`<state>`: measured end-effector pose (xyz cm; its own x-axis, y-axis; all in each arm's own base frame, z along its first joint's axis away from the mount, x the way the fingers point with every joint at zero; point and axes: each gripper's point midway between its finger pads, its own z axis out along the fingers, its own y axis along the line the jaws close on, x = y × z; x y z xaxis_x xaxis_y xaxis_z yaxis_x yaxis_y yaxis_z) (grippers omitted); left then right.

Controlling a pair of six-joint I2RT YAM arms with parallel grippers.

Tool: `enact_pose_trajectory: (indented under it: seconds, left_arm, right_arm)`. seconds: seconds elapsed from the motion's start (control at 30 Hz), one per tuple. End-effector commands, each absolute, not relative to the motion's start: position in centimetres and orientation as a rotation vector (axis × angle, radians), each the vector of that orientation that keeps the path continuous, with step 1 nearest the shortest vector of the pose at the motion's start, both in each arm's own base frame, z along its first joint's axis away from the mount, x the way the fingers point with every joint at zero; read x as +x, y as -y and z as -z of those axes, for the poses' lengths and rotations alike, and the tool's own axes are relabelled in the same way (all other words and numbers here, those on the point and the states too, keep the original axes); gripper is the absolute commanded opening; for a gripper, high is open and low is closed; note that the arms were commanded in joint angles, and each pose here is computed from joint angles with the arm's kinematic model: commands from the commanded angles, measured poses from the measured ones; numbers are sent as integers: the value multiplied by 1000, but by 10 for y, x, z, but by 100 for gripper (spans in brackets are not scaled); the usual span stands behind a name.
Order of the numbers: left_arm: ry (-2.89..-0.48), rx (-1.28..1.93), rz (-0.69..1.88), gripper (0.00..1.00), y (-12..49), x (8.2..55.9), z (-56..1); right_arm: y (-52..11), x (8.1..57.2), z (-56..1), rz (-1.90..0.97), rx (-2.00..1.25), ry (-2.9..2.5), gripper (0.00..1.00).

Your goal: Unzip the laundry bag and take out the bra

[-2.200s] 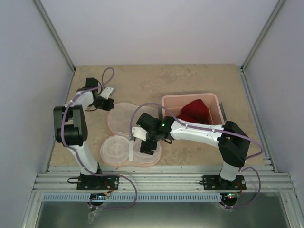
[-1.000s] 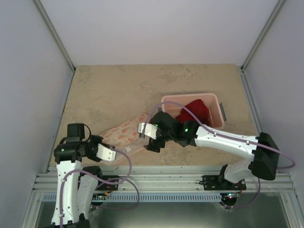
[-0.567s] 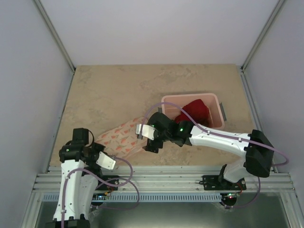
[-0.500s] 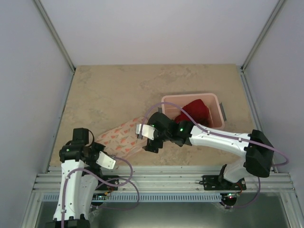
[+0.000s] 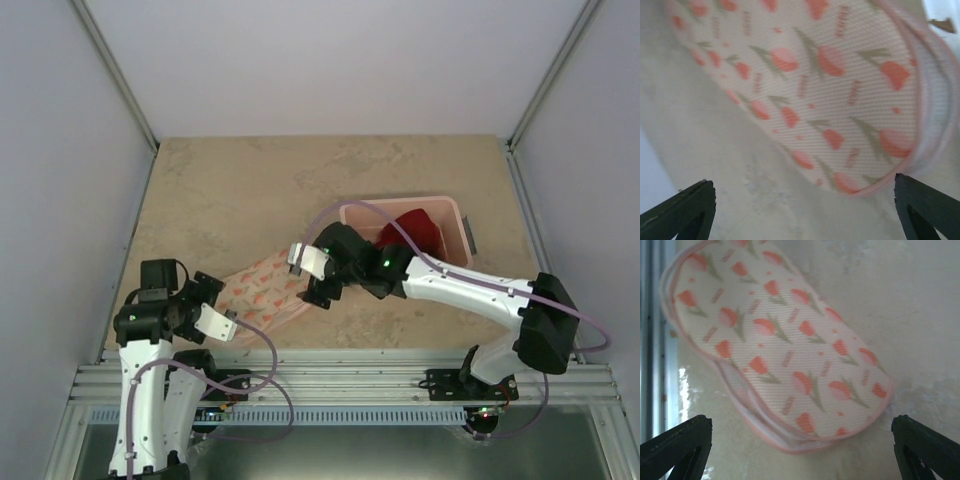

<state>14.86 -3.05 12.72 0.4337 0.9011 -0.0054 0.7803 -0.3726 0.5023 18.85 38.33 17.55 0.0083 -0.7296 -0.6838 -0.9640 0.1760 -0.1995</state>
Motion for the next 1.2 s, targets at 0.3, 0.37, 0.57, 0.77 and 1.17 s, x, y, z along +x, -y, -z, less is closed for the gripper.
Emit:
enact_pose_trajectory:
  seconds: [0.3,0.37,0.57,0.77,1.17]
  left_arm:
    - [-1791,747,40,99,51,280,-272]
    - [-1848,508,121,99,41,296,-272]
    - [-1805,-57,206,99,-2,324,-261]
    - [-1642,-316,90,99,-54,319,-231]
    - [-1563,-249,-12,99,-61,299,-198]
  right_arm:
    - [-255,335,-288,-487,-718,-1904,98]
    - [-213,351,-293,-496,-570,-1899,98]
    - [-73,379,-299,-384,-153,-1831,98]
    - [0,378,-278,-91,37,-1725,98]
    - [17,355,-241,-46,153,-1636,98]
